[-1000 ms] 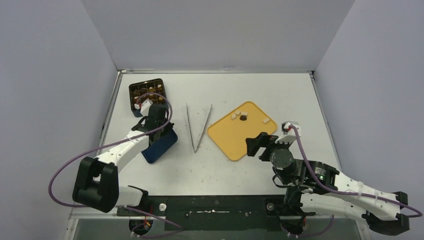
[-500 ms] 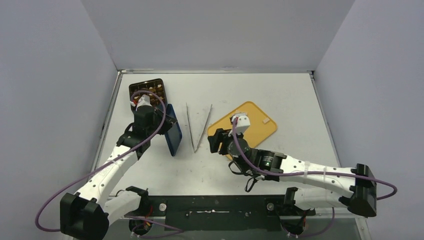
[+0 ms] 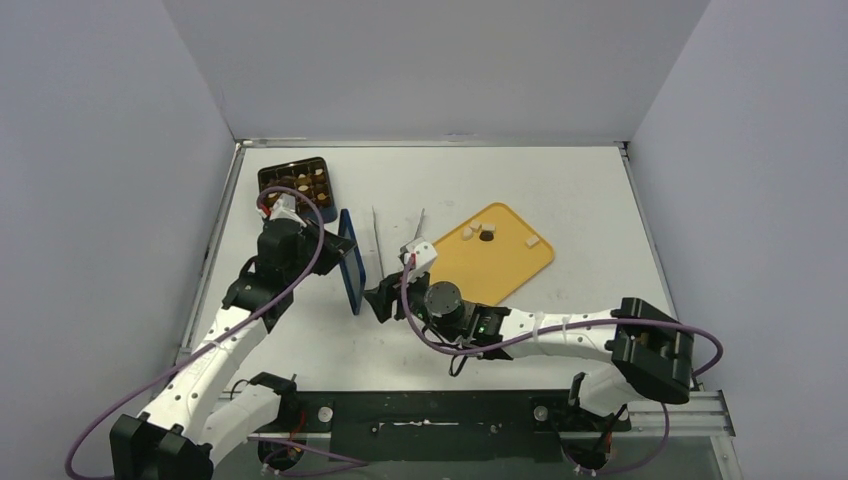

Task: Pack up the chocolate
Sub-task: Pick up the box lid from the center of the board, then adjust the box lid.

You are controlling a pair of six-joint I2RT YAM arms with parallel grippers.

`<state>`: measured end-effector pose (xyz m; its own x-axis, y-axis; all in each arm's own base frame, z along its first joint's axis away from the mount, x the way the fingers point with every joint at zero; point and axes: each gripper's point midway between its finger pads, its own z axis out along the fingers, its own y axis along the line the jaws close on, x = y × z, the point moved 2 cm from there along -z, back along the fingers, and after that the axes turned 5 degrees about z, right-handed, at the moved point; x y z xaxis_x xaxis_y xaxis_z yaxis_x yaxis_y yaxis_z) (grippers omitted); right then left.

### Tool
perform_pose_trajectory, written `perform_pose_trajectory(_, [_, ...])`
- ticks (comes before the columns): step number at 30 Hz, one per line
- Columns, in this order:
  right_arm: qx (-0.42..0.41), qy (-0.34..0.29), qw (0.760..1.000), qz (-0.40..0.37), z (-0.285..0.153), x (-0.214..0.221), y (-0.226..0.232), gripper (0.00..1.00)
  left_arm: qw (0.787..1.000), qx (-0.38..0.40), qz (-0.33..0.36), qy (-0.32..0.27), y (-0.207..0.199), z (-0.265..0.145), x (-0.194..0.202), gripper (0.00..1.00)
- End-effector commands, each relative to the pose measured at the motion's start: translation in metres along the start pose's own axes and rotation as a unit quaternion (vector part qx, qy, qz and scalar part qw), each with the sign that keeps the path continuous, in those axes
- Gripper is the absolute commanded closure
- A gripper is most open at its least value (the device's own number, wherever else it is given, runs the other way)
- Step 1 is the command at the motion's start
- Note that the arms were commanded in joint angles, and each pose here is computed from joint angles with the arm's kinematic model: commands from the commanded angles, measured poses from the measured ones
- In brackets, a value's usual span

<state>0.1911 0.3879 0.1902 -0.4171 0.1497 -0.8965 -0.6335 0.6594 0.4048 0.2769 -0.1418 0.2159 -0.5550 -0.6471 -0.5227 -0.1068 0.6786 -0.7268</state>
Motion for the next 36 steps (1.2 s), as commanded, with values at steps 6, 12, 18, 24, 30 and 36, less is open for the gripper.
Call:
perform_pose_trajectory(6, [-0.054, -0.107, 0.987, -0.11, 0.013, -0.018, 0.02, 0.37, 0.997, 0.073, -0.014, -0.033, -0.049, -0.029, -0.028, 1.0])
perform_pose_trajectory(12, [-0.073, -0.165, 0.975, -0.133, -0.008, -0.023, 0.012, 0.4, 0.992, 0.111, -0.02, -0.063, -0.073, -0.049, -0.046, 1.0])
perform_pose_trajectory(18, [-0.134, -0.163, 0.974, -0.085, -0.031, -0.032, 0.023, 0.37, 0.981, 0.18, -0.01, -0.071, -0.106, -0.071, -0.056, 1.0])
perform_pose_trajectory(24, [-0.164, -0.166, 0.971, 0.048, -0.043, -0.065, 0.012, 0.28, 0.962, 0.252, 0.024, -0.102, -0.128, -0.095, -0.063, 1.0])
perform_pose_trajectory(30, [-0.091, -0.167, 0.979, -0.079, -0.036, -0.079, 0.008, 0.26, 0.961, 0.252, 0.011, -0.114, -0.128, -0.097, -0.068, 1.0])
perform_pose_trajectory(36, [-0.084, -0.2, 0.963, -0.162, -0.038, -0.088, 0.004, 0.32, 0.956, 0.269, -0.022, -0.112, -0.136, -0.101, -0.071, 1.0])
